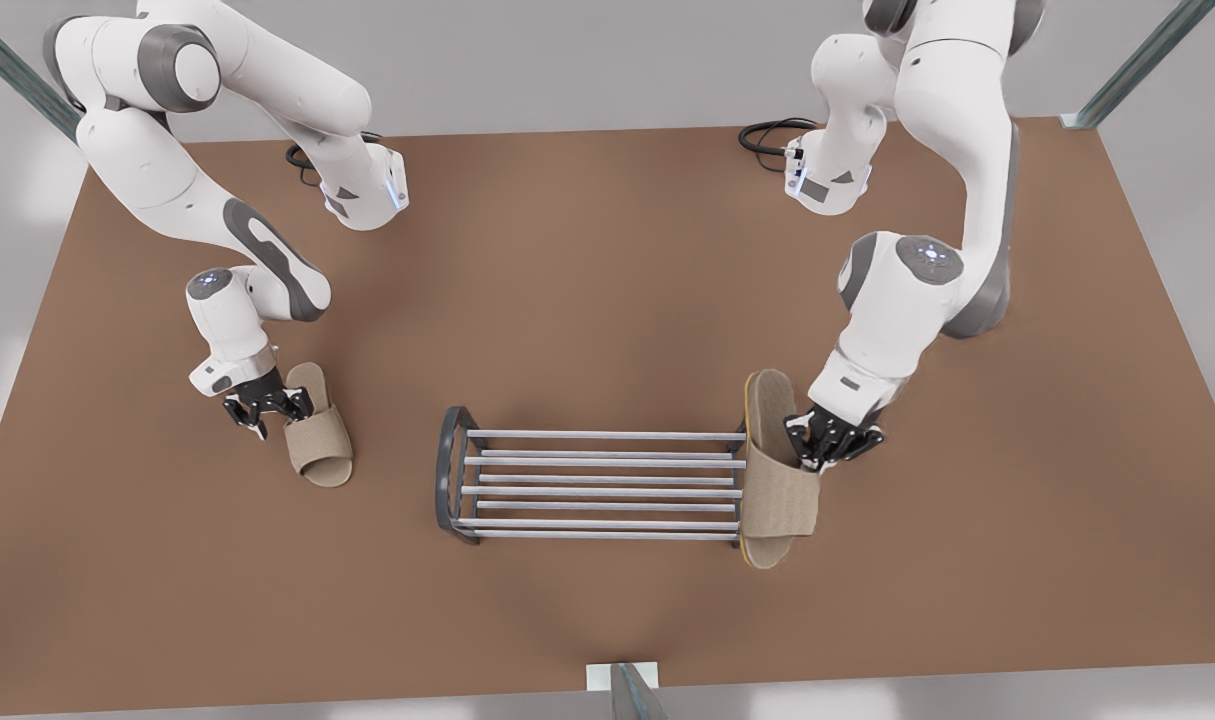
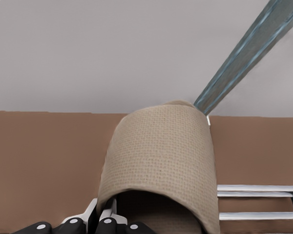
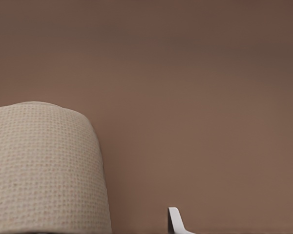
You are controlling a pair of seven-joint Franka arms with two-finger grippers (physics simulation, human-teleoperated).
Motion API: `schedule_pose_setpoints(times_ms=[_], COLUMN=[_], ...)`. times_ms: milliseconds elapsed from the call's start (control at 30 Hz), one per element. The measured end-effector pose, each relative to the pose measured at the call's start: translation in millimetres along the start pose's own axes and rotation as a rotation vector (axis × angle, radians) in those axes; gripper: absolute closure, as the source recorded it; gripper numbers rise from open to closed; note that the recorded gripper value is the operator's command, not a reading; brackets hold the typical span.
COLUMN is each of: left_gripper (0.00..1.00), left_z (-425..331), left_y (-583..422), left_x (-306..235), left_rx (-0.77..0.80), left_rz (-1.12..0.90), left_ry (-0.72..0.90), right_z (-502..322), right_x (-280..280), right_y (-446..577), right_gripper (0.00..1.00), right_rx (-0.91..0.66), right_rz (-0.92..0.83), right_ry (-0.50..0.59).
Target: Place the right shoe on the shoe rack with the right arm, and place the left shoe on the shoe rack with the left arm
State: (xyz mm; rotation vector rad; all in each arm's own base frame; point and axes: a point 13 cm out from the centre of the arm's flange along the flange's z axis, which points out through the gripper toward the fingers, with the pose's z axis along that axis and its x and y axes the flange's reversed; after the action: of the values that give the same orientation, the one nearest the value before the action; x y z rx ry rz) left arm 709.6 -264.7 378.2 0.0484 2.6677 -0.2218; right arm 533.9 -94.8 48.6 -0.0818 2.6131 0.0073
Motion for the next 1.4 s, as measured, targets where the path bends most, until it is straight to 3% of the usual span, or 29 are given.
schedule_pose_setpoints(times_ms=[200,467,900,1067,1233,1267,1400], left_gripper=[0.79,0.79,0.79,0.79,0.79,0.0,0.0], left_z=[15,59,90,101,100,100,100], left_y=[-96,-100,-102,-98,-97,-97,-98], left_x=[55,67,74,83,85,85,90], left_rx=[-0.123,-0.303,-0.36,-0.374,-0.376,-0.375,-0.366], left_rz=[0.189,0.232,0.143,0.125,0.095,0.087,0.063], left_ry=[0.027,-0.051,-0.173,-0.199,-0.225,-0.229,-0.231], right_z=[-2,-4,-21,-59,-130,-147,-205], right_x=[1,-2,-44,-172,-281,-296,-321], right_y=[-6,-6,6,-27,-48,-50,-60], right_gripper=[0.35,0.79,0.79,0.79,0.79,0.79,0.79], right_rx=[0.001,-0.01,-0.036,0.023,0.067,0.079,0.13], right_rz=[0.023,0.048,0.112,0.102,0.102,0.098,0.112], right_ry=[-0.004,-0.015,-0.088,-0.205,-0.203,-0.192,-0.088])
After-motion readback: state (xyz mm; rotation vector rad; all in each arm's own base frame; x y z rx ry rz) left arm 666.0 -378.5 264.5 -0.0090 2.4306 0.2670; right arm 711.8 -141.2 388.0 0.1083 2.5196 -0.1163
